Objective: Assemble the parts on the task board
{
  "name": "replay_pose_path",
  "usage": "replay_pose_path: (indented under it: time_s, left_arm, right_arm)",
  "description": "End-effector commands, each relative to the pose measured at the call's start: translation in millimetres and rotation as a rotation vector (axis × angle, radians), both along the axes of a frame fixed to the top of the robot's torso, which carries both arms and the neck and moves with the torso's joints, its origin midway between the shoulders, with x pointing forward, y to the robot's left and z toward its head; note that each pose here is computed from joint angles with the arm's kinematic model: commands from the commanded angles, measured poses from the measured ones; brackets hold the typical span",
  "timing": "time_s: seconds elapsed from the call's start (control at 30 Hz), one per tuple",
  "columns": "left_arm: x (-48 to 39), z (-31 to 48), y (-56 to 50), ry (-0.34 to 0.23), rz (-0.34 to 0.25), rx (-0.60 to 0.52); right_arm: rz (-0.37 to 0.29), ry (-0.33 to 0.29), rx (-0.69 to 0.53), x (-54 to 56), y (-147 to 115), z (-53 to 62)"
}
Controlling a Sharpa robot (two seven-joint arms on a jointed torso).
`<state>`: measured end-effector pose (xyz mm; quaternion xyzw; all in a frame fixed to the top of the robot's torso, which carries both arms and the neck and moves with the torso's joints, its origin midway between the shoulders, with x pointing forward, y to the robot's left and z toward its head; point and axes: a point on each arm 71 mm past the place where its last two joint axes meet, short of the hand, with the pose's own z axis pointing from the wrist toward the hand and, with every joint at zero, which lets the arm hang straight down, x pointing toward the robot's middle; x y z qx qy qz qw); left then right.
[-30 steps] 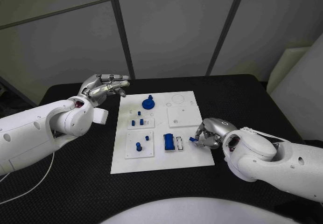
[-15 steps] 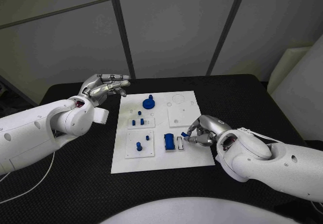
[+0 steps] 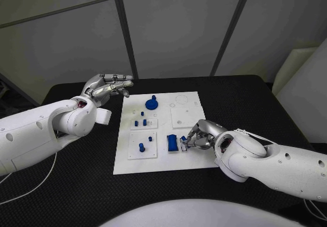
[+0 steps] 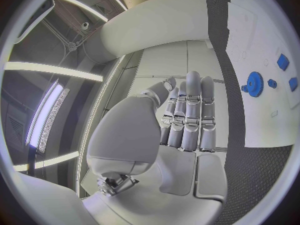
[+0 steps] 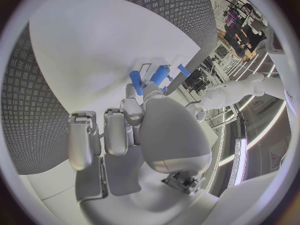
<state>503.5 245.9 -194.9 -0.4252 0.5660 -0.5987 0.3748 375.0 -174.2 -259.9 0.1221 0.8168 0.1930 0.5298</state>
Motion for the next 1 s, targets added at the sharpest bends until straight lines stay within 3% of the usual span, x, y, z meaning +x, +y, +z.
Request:
replay_pose_path:
  time_s: [0.03,0.47,1.0]
  left_arm:
    - [-0.3,1.8,-0.8,-0.004,-0.01,-0.01]
    - [-0.3,1.6,-0.4,0.0,-0.012,-0.008]
    - [-0.1,1.1,-0.7,0.005,-0.014,-0.007]
  right_arm:
    - [-0.001,0.057,-0.015,-0.7,1.0,-3.7]
    - [0.001,0.069,-0.017,-1.0,4.0,-4.6]
    - [0.01,0.032,-0.046,-0.2,3.4,-2.5]
